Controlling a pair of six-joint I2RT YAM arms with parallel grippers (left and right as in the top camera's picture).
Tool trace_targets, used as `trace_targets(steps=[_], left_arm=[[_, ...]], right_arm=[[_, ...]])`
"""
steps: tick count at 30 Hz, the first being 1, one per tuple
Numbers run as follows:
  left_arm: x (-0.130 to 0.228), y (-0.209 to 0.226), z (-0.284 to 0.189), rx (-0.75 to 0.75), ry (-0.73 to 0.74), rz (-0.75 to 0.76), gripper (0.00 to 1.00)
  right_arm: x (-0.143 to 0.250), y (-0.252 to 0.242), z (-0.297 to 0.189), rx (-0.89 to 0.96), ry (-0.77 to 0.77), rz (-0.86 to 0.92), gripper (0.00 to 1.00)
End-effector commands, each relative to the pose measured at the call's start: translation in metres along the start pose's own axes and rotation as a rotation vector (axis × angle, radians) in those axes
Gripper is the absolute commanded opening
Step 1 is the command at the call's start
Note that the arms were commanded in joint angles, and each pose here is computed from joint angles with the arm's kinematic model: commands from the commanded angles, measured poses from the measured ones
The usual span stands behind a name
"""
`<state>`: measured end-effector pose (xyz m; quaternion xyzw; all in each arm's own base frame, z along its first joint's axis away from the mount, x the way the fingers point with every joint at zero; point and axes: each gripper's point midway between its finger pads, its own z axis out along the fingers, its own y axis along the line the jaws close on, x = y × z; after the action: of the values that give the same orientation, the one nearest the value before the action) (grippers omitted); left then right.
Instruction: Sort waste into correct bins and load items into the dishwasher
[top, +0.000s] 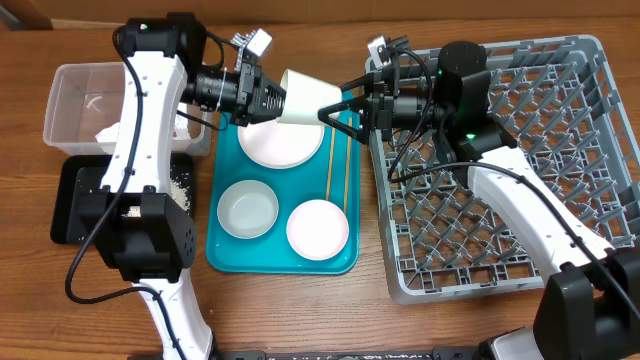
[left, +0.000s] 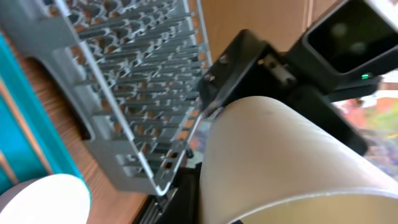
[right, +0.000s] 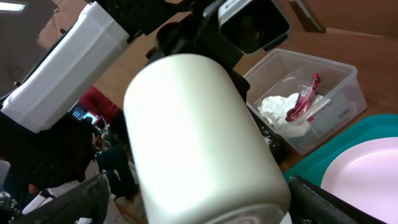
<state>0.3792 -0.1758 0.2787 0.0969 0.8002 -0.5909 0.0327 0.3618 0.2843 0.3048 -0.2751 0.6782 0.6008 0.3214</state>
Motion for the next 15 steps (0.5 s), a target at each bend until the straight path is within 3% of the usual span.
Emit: trace_targets(steps=[1,7,11,12,14,15], left_arm=[[-0.003,-0.027,-0.003,0.089,-0.034,0.059,0.04],[0.004,-0.031,0.014,0.087,0.012,0.071,0.04],[0.005,-0.032,0.017,0.086,0.021,0.073,0.04],[0.005,-0.032,0.017,0.086,0.022,0.073,0.07],[0.006,-0.03,0.017,0.075,0.025,0.073,0.36],[0.005,-0.029,0.015,0.072,0.02,0.071,0.43]], right_arm=[[-0.007,0.008,0.003,-0.022,-0.004,-0.021,0.89],[-0.016,0.02,0.007,-0.055,-0.033,-0.078,0.83],[-0.017,0.021,0.007,-0.058,-0.035,-0.082,0.71],[-0.017,0.021,0.007,-0.058,-0.036,-0.082,0.65],[-0.019,0.018,0.003,-0.049,-0.042,-0.077,0.56],[-0.021,0.014,-0.002,-0.039,-0.048,-0.065,0.55]])
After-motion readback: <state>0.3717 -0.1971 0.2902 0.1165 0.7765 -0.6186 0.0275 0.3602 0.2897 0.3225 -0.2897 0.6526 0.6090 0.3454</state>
